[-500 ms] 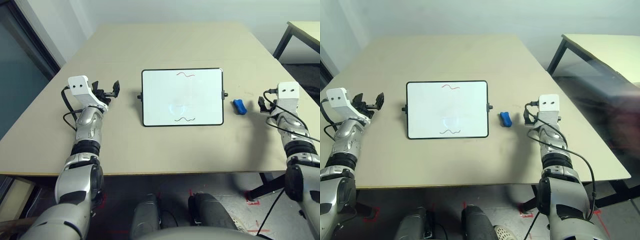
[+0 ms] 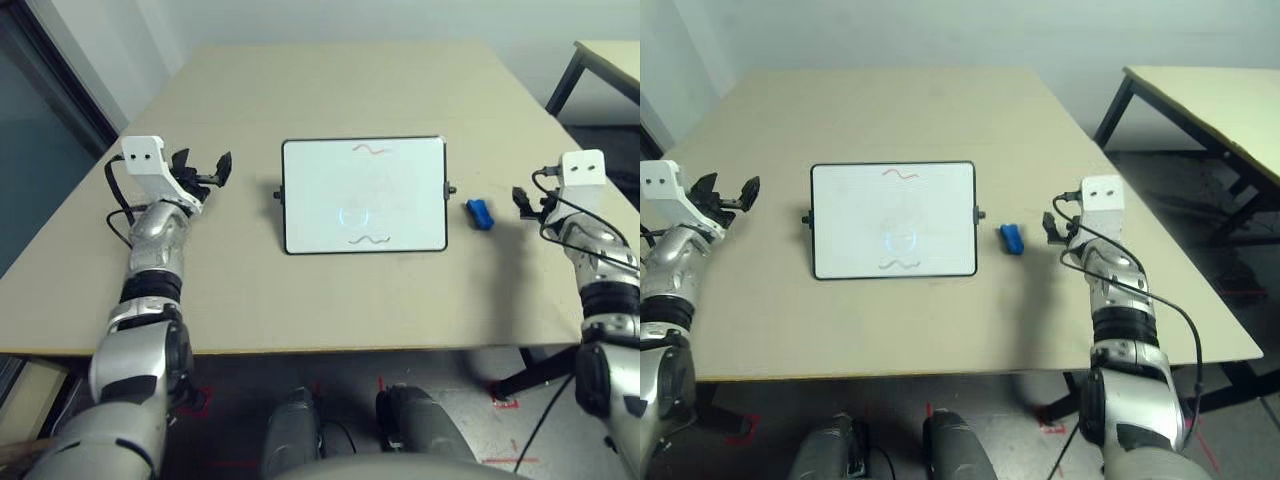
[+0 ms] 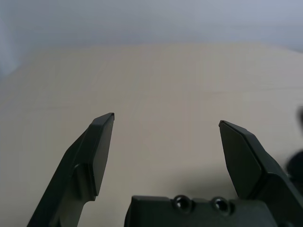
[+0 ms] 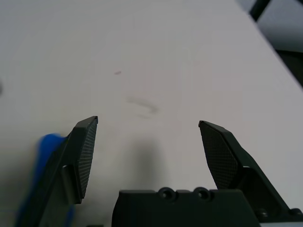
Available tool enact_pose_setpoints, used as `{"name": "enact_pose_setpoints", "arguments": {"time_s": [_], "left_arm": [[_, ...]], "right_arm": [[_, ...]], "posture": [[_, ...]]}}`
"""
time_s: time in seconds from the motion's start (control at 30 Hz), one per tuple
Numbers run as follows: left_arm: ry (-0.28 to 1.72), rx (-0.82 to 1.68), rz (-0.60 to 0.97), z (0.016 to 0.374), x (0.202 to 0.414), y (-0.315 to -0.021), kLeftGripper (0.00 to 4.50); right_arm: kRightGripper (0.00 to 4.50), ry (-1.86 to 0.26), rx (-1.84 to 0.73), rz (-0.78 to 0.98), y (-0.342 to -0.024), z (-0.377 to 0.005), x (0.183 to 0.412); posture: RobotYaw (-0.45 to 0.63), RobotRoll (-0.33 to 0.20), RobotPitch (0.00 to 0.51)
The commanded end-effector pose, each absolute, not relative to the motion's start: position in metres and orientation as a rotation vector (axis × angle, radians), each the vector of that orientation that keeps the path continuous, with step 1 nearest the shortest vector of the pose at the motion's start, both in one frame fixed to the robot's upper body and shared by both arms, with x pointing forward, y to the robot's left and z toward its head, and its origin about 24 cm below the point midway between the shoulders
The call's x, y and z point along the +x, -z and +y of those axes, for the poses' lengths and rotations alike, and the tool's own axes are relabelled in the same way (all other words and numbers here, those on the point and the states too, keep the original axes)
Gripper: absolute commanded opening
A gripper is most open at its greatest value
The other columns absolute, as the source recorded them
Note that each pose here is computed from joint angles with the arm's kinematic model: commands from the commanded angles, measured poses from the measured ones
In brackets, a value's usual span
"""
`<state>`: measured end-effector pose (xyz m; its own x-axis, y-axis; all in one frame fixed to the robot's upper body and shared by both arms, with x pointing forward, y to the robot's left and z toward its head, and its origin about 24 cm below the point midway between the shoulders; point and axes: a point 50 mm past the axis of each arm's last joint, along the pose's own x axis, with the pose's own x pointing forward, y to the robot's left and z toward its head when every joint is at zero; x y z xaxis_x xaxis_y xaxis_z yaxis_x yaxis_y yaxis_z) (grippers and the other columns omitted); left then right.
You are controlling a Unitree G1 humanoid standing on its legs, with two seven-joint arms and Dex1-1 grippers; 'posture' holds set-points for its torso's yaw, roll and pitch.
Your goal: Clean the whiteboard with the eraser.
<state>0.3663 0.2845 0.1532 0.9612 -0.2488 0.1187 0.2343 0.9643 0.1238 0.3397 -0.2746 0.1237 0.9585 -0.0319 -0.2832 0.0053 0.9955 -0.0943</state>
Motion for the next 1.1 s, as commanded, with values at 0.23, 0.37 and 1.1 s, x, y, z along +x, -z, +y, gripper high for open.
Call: {"name": "enact_pose_setpoints", "arguments": {"time_s": [0.23,0.37,1.1], "left_arm": [[0.691,0.218,-0.09,0.22,0.378,-0.193,4.5],[0.816,0.203,-0.104,0.185,0.379,-0.2,4.5],[0.889,0.192,-0.024,0.168,0.369,-0.174,4.5]], "right_arm": [[4.46,-0.098,-0.076,0.428,-0.114,-0.242,0.329],[4.46,-0.095,-0.068,0.449,-0.108,-0.24,0.333],[0.93,-0.01,-0.052,0.508,-0.097,-0.241,0.346]], "posture": [[-0.15,0.0,0.021],[-0.14,0.0,0.015],[-0.1,0.0,0.044]]}}
